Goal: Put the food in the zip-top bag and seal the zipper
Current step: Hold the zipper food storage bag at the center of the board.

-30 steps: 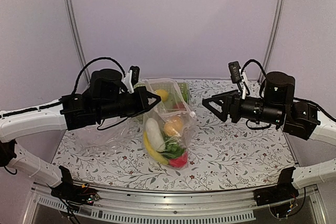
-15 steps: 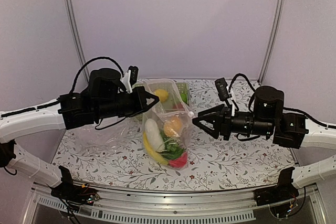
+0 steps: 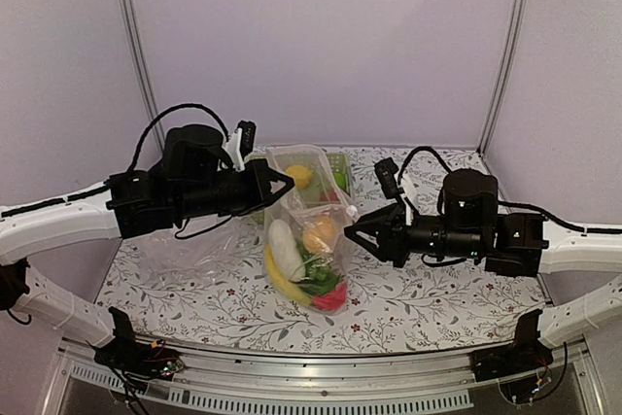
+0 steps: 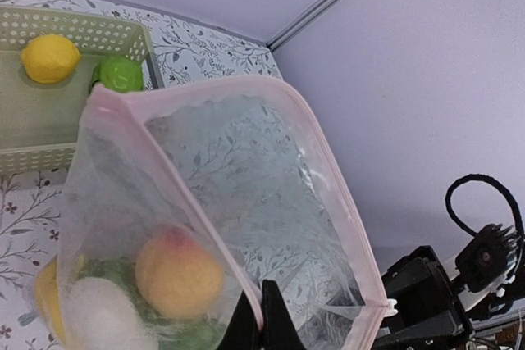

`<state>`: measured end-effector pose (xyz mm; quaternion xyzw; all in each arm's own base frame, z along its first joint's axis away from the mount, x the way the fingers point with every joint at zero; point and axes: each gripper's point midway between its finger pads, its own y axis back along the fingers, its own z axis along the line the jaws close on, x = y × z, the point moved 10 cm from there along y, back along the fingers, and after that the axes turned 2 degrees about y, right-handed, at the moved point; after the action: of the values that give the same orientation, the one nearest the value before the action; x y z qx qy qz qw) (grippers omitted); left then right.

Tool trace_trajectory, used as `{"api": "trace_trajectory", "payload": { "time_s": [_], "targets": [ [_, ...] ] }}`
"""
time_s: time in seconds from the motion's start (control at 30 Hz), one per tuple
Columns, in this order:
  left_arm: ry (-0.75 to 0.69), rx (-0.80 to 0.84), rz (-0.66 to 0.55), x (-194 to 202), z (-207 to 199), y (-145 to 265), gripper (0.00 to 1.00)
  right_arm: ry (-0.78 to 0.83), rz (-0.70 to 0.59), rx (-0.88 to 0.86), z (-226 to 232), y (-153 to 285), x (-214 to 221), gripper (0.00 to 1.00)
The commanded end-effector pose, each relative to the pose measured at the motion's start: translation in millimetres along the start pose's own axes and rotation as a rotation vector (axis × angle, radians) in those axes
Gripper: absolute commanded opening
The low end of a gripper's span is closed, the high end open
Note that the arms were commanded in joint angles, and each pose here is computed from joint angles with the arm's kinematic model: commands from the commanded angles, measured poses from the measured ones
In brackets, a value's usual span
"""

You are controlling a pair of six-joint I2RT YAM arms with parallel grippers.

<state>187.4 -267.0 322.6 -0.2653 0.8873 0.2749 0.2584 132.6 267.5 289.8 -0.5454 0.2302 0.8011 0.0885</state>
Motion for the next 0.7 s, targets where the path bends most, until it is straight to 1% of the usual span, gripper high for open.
{"api": "trace_trajectory", "payload": {
  "time_s": [0.0, 0.07, 0.33, 0.53, 0.6, 0.63, 0.67],
  "targets": [
    [-0.010, 0.014, -0.021, -10, -5, 6, 0.00, 0.018, -0.045, 0.067, -4, -6, 0, 0.27],
    [-0.010, 0.015, -0.018, -10, -5, 6, 0.00, 0.018, -0.051, 0.091, -6, -8, 0, 0.25],
    [-0.009, 0.019, -0.013, -10, -6, 5, 0.00, 0.026, -0.064, 0.164, -12, -12, 1, 0.23],
    [-0.013, 0.015, -0.013, -10, -6, 6, 0.00, 0.028, -0.073, 0.168, -13, -12, -1, 0.00],
    [-0.023, 0.000, -0.014, -11, -5, 6, 0.00, 0.026, -0.084, 0.160, -11, -9, -4, 0.00],
    [-0.035, -0.017, -0.011, -11, -4, 8, 0.04, 0.026, -0.091, 0.153, -9, -7, -7, 0.00],
    [-0.057, -0.037, -0.011, -12, -3, 10, 0.11, 0.025, -0.104, 0.141, -7, -3, -12, 0.00]
  ]
}}
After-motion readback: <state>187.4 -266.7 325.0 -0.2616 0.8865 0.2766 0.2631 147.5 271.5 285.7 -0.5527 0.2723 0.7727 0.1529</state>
